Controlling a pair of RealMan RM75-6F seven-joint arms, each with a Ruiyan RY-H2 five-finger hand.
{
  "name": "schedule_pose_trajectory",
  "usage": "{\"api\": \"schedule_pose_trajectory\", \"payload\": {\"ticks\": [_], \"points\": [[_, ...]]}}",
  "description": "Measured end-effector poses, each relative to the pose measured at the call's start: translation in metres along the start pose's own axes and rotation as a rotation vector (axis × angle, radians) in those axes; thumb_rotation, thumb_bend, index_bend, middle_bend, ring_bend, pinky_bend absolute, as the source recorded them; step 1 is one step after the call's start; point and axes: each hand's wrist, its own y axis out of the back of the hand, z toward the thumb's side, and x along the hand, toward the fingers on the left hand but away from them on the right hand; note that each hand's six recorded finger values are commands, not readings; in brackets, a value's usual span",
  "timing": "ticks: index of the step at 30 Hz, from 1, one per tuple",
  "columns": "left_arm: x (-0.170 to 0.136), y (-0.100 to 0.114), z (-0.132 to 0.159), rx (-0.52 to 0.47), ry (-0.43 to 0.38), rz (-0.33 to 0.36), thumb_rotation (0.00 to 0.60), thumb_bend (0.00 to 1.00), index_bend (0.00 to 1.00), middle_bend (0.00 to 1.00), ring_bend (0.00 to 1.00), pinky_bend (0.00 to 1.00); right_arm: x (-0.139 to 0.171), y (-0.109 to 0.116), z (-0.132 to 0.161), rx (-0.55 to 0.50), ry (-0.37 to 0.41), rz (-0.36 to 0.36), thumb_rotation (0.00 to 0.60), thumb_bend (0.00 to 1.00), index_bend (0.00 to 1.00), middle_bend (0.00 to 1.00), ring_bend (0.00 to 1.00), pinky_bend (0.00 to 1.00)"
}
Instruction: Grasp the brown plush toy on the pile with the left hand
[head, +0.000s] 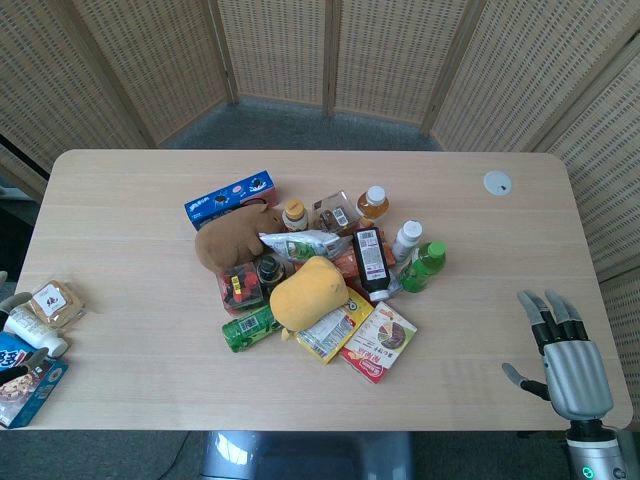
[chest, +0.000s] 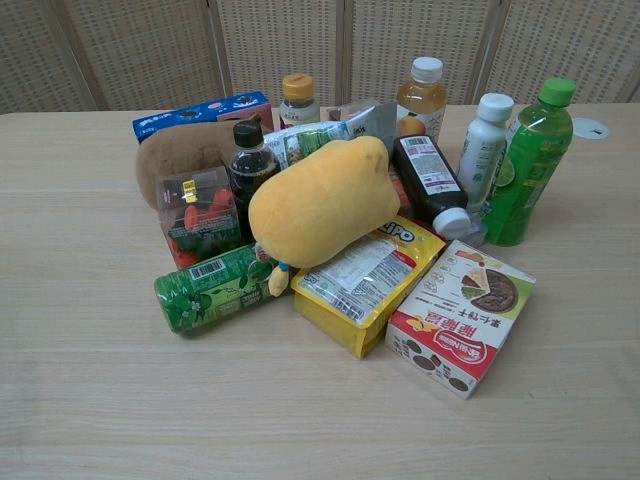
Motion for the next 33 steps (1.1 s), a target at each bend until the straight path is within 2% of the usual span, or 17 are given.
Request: {"api": "schedule_pose_trajectory", "payload": {"ticks": [8,13,20,26,29,33], "points": [[0.0,-0.002,0.0,0.002,-0.001,-0.012,0.6,0.0,0.28,0.0,0.0,0.0,0.0,0.003,0.0,0.0,-0.002,-0.009,0.6,0.0,0.0,0.0,0.0,0.0],[0.006,-0.005,0.004,0.022,-0.038,-0.028,0.6,0.0,0.27,0.0,0.0,0.0,-0.001,0.007,-0.002,0.005,-0.005,-0.027,0.6,0.0,0.0,0.0,0.0,0.0],[0.043,-0.009,0.027,0.08,-0.164,-0.049,0.6,0.0,0.27,0.0,0.0,0.0,-0.002,0.013,-0.001,0.024,0.0,-0.058,0.6,0.0,0.0,0.0,0.0,0.0],[0.089,-0.015,0.065,0.155,-0.298,-0.062,0.6,0.0,0.25,0.0,0.0,0.0,-0.001,0.016,-0.001,0.022,0.0,-0.068,0.6,0.0,0.0,0.0,0.0,0.0],[0.11,-0.022,0.087,0.203,-0.362,-0.071,0.6,0.0,0.2,0.0,0.0,0.0,-0.001,0.017,-0.001,0.02,-0.001,-0.07,0.6,0.0,0.0,0.0,0.0,0.0],[0.133,-0.04,0.113,0.28,-0.419,-0.109,0.6,0.0,0.03,0.0,0.0,0.0,-0.001,0.017,-0.002,0.016,-0.005,-0.069,0.6,0.0,0.0,0.0,0.0,0.0]]}}
